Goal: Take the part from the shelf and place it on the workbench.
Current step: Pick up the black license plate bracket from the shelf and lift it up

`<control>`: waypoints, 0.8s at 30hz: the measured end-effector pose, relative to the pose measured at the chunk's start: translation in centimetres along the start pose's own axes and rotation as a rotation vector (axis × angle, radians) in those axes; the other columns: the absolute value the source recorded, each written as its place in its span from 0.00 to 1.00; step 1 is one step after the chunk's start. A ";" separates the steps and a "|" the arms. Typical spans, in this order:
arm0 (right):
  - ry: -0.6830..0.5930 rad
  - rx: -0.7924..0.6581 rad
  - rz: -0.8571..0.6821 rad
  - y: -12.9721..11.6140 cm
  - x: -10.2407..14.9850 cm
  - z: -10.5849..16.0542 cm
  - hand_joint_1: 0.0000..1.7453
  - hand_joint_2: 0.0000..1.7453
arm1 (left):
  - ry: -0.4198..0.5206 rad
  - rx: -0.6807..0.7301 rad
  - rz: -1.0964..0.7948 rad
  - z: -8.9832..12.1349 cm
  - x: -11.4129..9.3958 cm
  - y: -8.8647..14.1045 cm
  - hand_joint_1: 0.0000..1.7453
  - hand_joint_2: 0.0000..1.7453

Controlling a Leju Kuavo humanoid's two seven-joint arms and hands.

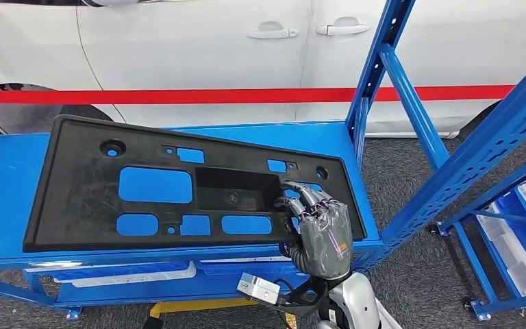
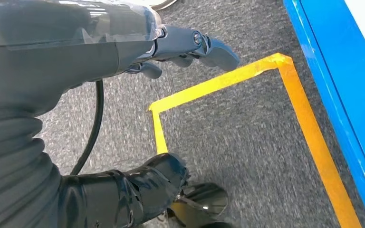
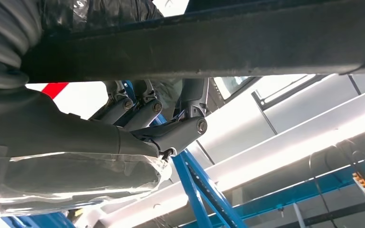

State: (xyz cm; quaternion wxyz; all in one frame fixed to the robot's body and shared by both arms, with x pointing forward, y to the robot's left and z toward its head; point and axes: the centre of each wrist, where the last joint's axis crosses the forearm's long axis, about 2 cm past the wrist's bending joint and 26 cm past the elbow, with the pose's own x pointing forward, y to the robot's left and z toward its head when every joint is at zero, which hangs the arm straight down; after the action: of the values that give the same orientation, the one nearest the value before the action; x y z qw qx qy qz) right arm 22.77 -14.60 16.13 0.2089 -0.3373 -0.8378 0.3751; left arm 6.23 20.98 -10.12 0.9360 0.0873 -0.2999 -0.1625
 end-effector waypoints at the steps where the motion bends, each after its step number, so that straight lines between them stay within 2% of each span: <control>1: 0.000 0.000 0.000 0.0 0.0 0.0 1.00 1.00 | -0.001 0.001 0.000 0.0 0.0 0.0 0.00 1.00; 24: 0.012 0.005 -0.005 0.1 0.1 0.2 1.00 1.00 | 0.003 0.012 -0.009 0.1 -0.1 0.0 0.00 1.00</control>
State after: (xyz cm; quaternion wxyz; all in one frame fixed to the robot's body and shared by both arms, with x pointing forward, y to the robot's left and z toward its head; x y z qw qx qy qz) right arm 22.61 -14.63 15.95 0.2159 -0.3371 -0.8363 0.3746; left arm 6.10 21.01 -10.14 0.9352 0.0943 -0.2990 -0.1648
